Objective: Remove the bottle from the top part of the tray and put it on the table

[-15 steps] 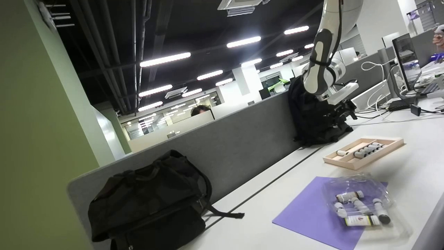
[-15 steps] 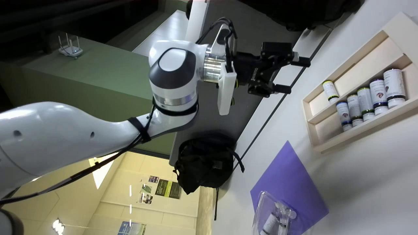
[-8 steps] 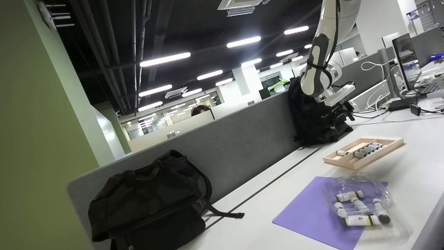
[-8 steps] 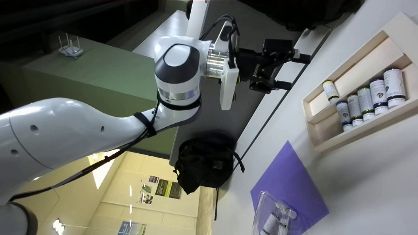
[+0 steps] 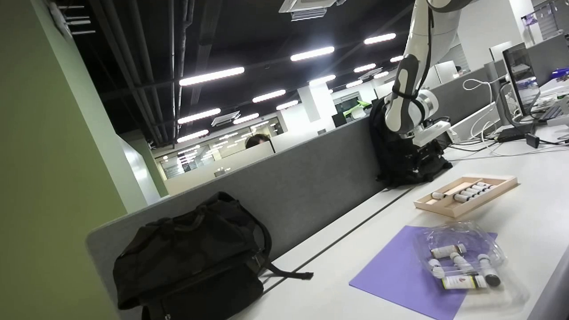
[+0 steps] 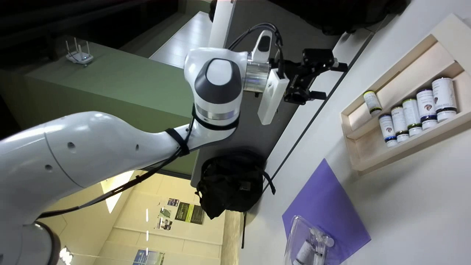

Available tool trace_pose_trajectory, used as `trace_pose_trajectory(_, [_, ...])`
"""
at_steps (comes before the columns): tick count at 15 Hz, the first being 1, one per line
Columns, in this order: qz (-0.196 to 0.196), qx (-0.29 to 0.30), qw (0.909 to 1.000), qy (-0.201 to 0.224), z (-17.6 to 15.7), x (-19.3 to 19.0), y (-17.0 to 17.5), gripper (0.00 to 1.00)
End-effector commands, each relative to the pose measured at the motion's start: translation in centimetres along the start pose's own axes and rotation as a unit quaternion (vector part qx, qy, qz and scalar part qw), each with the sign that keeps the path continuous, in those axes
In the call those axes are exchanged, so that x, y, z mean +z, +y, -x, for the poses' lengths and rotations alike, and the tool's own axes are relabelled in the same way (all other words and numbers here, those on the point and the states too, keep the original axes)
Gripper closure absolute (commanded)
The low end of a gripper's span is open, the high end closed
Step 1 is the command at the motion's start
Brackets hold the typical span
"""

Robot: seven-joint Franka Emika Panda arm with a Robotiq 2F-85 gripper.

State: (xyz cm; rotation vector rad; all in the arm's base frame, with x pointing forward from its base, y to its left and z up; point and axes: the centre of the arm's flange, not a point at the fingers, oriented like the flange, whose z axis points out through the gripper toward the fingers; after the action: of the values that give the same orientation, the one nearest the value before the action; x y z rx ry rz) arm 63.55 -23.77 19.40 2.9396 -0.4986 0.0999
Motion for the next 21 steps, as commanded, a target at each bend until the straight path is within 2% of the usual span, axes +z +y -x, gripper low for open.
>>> trace_pose_trajectory(1, [-0.063, -0.028, 0.9972, -0.031, -1.5, 3.6, -1.1, 0.00])
trace_pose_trajectory(5, [-0.091, -0.046, 0.9926, -0.066, -1.1, 6.9, -1.9, 0.00])
trace_pose_trajectory(12, [-0.086, -0.053, 0.9919, -0.077, -1.3, 10.5, -1.3, 0.00])
trace_pose_trajectory(13, [-0.085, -0.051, 0.9919, -0.080, -1.3, 11.0, -1.4, 0.09])
trace_pose_trajectory(14, [-0.083, -0.052, 0.9918, -0.082, -1.3, 11.2, -1.5, 0.26])
trace_pose_trajectory(16, [-0.081, -0.049, 0.9916, -0.087, -1.6, 11.2, -1.7, 0.39])
trace_pose_trajectory(19, [-0.071, -0.042, 0.9920, -0.096, -2.7, 9.2, -2.4, 0.57])
trace_pose_trajectory(21, [-0.065, -0.040, 0.9890, -0.127, -3.5, 7.5, -3.1, 0.69])
